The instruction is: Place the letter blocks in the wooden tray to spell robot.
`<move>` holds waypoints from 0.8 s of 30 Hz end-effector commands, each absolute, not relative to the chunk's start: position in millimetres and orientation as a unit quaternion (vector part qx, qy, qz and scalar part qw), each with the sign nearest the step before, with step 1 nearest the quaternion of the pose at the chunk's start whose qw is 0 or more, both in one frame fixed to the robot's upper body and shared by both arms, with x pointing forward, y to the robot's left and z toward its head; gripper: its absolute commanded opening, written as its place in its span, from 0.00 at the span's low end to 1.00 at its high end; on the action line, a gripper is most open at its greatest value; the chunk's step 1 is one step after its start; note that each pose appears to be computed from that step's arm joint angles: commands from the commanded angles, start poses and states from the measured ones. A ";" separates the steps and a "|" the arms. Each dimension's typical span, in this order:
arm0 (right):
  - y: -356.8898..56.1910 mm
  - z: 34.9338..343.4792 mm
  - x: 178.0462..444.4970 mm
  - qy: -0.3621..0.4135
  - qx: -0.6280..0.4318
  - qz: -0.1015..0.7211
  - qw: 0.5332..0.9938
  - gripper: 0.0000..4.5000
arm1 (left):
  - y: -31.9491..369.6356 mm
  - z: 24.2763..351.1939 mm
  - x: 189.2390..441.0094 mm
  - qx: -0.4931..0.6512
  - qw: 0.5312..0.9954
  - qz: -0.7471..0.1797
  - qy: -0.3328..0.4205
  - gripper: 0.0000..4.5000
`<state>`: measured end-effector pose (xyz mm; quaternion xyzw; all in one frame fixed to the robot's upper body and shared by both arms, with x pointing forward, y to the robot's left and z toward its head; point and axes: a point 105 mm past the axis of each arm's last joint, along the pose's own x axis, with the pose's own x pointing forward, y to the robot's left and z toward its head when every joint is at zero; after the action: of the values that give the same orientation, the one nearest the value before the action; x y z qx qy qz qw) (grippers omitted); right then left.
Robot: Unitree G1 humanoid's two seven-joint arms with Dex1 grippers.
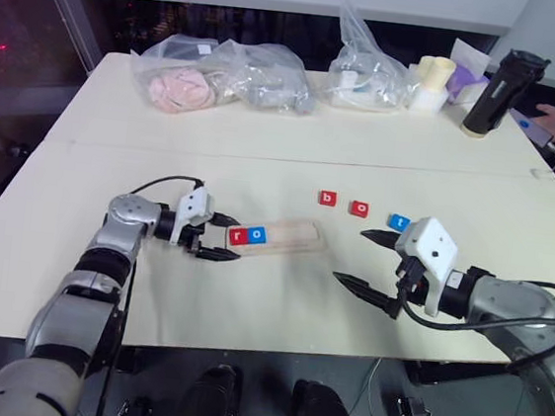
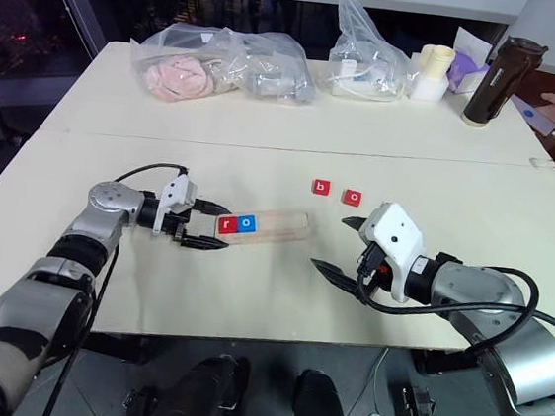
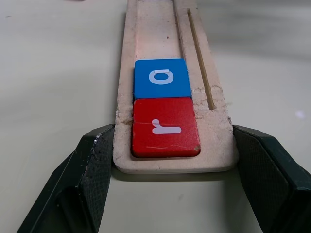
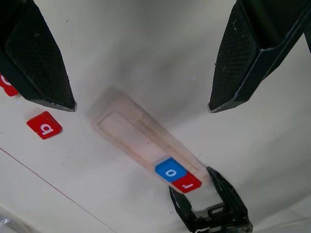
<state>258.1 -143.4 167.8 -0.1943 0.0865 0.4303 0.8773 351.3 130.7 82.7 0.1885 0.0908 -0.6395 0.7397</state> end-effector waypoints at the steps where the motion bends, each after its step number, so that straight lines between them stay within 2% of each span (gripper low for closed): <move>1: -141.2 178.9 256.2 0.066 -0.215 0.432 0.873 1.00 | 113.2 67.1 336.6 0.218 0.700 -0.671 0.111 0.70; 13: -141.2 176.9 255.8 0.070 -0.218 0.428 0.874 1.00 | 83.5 75.1 320.1 0.261 0.674 -0.684 0.096 0.70; 24: -140.3 174.9 256.6 0.069 -0.223 0.429 0.873 1.00 | 77.0 72.5 311.0 0.247 0.687 -0.673 0.119 0.70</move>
<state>259.5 -145.9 166.8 -0.2057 0.0912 0.4217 0.8784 316.7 78.7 82.2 0.2447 0.1008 -0.6686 0.6950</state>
